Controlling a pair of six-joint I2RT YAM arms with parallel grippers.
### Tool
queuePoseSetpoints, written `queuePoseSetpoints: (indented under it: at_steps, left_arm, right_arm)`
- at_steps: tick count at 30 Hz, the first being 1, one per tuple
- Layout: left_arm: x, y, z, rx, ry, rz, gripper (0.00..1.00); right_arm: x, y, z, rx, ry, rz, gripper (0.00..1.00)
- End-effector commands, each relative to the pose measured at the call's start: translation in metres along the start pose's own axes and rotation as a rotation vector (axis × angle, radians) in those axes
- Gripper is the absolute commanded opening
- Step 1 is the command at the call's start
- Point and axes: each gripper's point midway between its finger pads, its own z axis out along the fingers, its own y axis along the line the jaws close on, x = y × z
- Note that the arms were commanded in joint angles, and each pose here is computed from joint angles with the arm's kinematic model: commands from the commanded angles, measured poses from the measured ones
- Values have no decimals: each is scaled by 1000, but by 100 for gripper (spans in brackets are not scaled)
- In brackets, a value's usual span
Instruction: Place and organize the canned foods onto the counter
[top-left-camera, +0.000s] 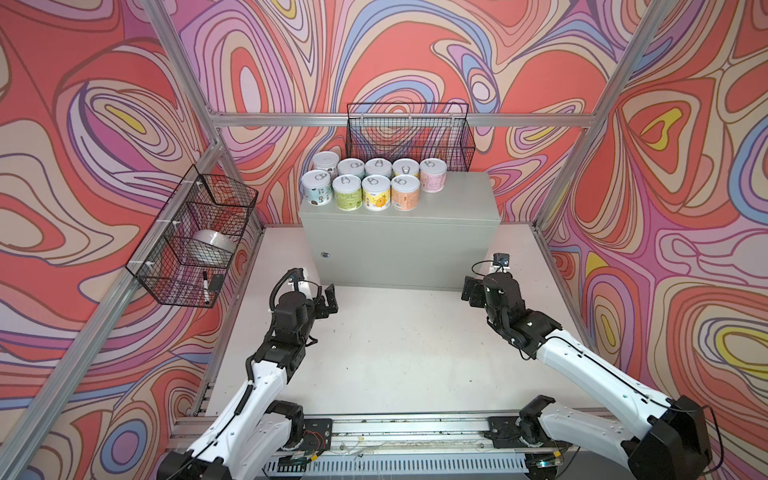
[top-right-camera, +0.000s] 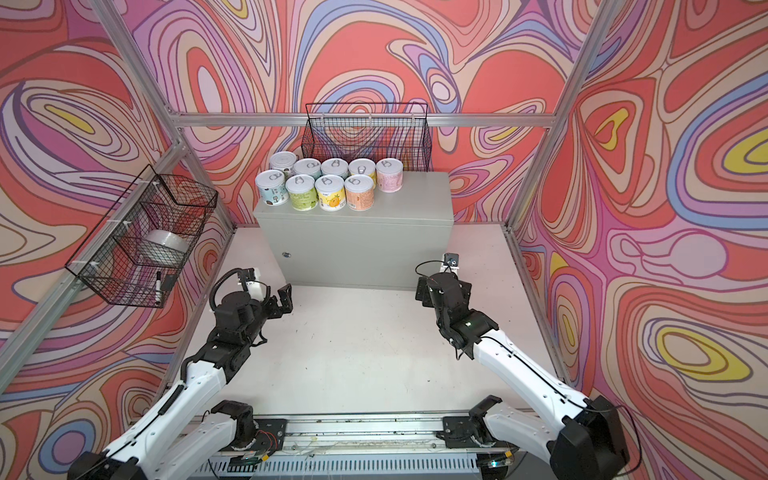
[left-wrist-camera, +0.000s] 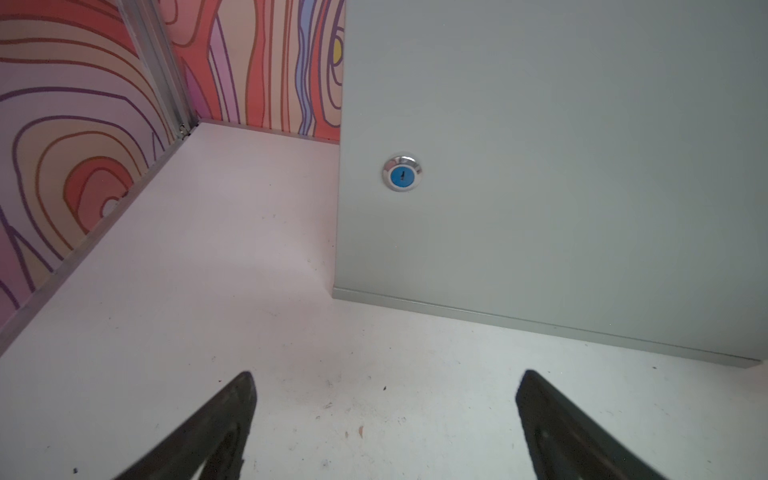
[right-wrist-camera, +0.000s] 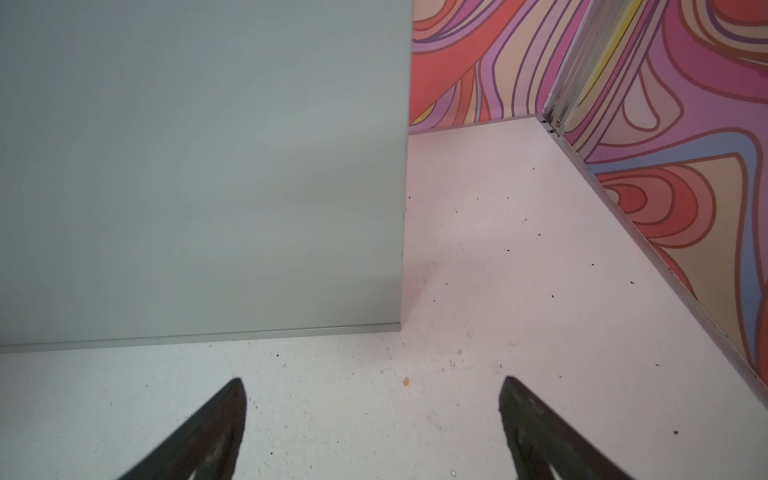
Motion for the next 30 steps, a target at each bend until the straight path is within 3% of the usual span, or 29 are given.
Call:
queuePoseSetpoints:
  at_steps: [1,5,8,10,11,15,17,21,24,27,30]
  left_arm:
    - [-15,25,1,-150,-132,61,100]
    - [2,45,6,-261,-97,144,100]
    - [9,65,10,-346,-122,145,100]
    - [18,85,18,-385,-149,82,100]
    - [23,92,24,-371,-168,50,100]
    - [41,89,50,-301,-202,103,100]
    - [51,78,50,-229,-154,115,100]
    - [56,70,52,-174,-212,140,100]
    - [61,73,62,-205,-110,141,100]
    - [57,71,63,-191,-160,158,100]
    - [58,73,61,-201,-143,144,100]
  right_arm:
    - [4,3,8,-9,-9,-36,98]
    - [4,7,14,-12,-7,-67,98]
    - [3,9,17,-17,-20,-90,98]
    - [5,11,21,-20,-22,-115,98]
    - [8,12,24,-22,-25,-129,98]
    - [20,5,31,11,-58,-156,98]
    - [24,-4,33,46,-82,-170,98]
    - [32,-24,38,126,-148,-177,98]
    - [26,-34,45,187,-176,-184,98]
    - [23,-44,54,228,-228,-241,98]
    - [27,-72,78,285,-257,-213,98]
